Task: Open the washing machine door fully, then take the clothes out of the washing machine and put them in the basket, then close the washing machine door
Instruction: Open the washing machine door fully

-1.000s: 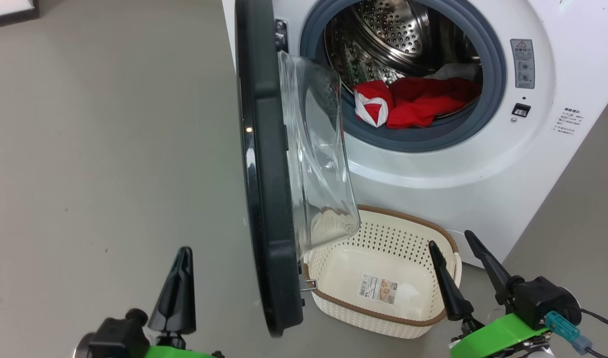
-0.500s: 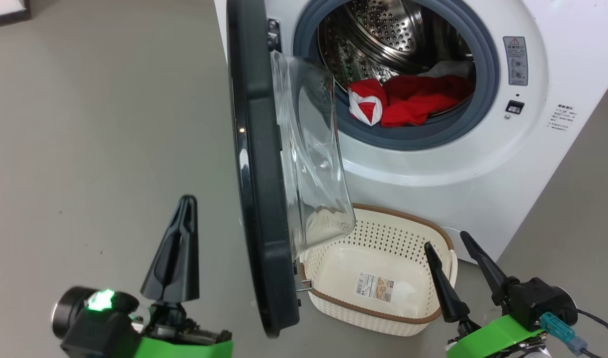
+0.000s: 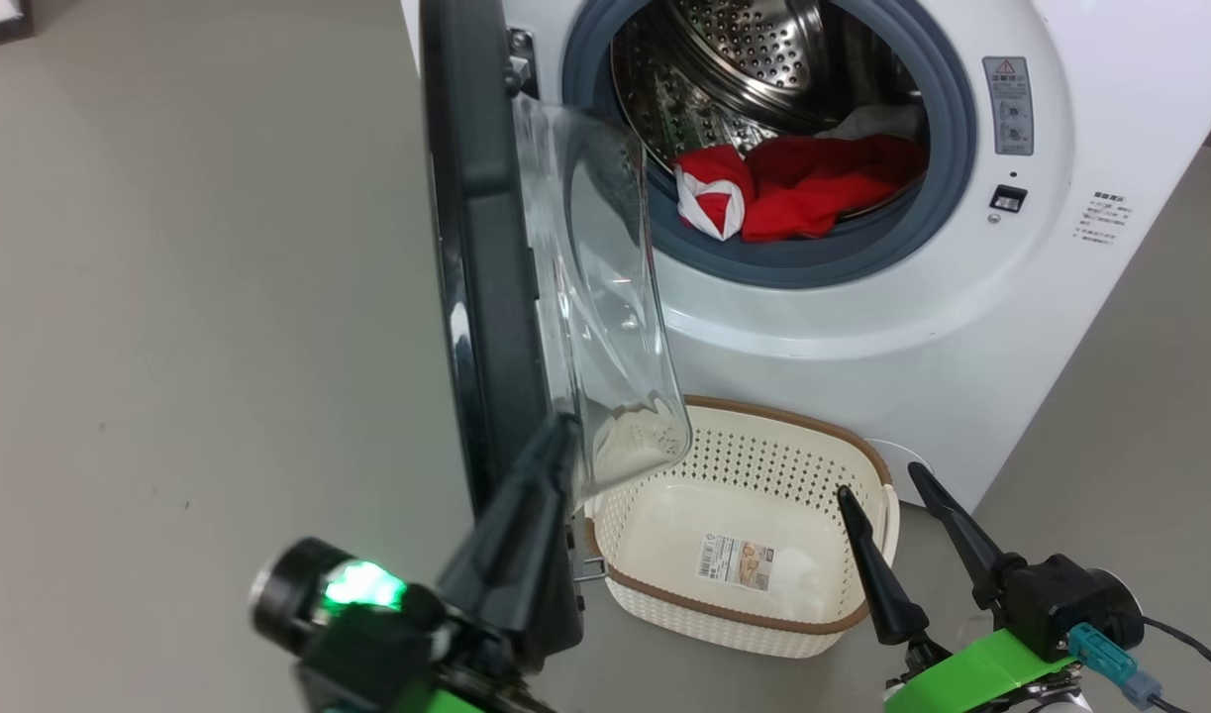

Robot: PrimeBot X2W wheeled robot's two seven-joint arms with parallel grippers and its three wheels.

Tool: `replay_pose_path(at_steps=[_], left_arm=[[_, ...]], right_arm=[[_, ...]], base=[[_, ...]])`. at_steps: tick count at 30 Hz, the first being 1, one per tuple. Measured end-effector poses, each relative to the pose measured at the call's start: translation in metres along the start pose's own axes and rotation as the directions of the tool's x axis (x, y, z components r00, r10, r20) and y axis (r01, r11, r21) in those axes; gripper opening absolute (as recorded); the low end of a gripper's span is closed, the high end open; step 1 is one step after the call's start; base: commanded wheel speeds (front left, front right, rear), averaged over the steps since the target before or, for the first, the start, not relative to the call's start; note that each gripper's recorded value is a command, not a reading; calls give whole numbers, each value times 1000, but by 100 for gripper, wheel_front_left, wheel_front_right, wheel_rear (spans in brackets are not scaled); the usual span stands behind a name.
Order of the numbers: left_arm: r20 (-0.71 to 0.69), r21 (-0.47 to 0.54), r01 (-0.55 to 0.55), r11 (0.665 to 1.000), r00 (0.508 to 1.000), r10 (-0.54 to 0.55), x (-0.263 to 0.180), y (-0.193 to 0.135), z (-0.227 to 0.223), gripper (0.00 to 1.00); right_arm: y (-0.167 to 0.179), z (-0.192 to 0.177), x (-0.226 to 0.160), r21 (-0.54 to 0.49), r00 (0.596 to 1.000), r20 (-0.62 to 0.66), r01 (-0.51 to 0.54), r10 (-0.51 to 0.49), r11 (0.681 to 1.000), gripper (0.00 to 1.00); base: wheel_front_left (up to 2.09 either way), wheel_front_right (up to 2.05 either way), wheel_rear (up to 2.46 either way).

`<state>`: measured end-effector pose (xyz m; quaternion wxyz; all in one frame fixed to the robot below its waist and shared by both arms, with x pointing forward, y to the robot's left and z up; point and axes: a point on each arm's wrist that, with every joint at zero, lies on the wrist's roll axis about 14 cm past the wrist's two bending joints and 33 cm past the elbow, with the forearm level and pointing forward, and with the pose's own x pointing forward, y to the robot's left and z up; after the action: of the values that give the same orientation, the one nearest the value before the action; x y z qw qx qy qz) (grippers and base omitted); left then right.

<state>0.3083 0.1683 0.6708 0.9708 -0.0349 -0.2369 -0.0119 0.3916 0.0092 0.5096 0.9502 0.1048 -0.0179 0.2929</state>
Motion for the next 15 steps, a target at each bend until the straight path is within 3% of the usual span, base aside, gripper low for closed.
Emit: replay_pose_path(at_steps=[6,15], left_arm=[[-151,-46,79,996,985,-85,-4,-25,-42,0],[-292,-55,66,996,953,-79,-15,-25,-86,0]], right_arm=[[-5,0,-2,3,1000,3,16,-16,1000,100],[-11,0,-4,3,999,3,32,-32,999,100]], base=[[0,0,0],[0,0,0]])
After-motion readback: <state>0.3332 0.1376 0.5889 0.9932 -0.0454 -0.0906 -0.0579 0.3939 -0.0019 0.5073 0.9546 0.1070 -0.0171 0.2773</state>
